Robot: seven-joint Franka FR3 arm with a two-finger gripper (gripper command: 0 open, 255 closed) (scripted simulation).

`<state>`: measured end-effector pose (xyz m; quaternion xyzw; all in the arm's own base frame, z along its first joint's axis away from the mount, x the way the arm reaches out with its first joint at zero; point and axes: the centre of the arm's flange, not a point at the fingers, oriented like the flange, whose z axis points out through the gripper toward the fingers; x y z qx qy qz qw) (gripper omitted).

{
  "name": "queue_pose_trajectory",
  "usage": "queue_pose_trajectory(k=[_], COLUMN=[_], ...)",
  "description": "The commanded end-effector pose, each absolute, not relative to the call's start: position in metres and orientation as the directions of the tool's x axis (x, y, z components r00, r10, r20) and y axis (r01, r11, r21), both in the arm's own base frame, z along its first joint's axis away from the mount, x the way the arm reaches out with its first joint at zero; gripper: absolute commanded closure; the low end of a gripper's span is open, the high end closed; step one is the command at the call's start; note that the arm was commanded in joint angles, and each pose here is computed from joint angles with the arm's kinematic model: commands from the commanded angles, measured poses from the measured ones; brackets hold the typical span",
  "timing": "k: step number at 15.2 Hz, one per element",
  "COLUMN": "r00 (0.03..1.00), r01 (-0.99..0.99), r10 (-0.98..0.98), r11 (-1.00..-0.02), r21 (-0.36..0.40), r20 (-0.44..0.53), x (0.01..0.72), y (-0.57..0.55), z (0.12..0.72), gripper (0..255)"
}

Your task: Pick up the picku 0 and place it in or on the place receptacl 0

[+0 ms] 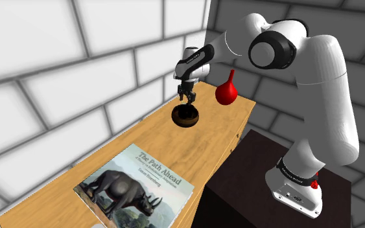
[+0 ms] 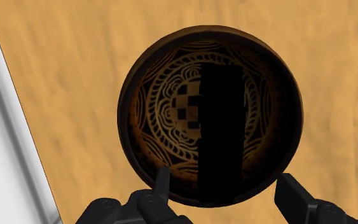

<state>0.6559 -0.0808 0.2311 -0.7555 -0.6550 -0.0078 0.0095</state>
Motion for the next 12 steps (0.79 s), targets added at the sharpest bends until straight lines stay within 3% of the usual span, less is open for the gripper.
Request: queue_pose_trajectory(k=[1, 4, 8, 12], r00=[0.142, 0.142, 0.142, 0.142], r01=[0.99, 0.99, 0.99, 0.99], r10=[0.99, 0.99, 0.99, 0.99], r11=[-0.142, -0.142, -0.142, -0.142], r21=[-0.004, -0.004, -0.004, -0.004], r20=[0.024, 0.024, 0.024, 0.024], x=[0.656, 0.656, 0.656, 0.656], y=[-0.081, -0.081, -0.082, -0.082], z=[0.231, 0.231, 0.281, 0.281], gripper=[0, 0, 0, 0])
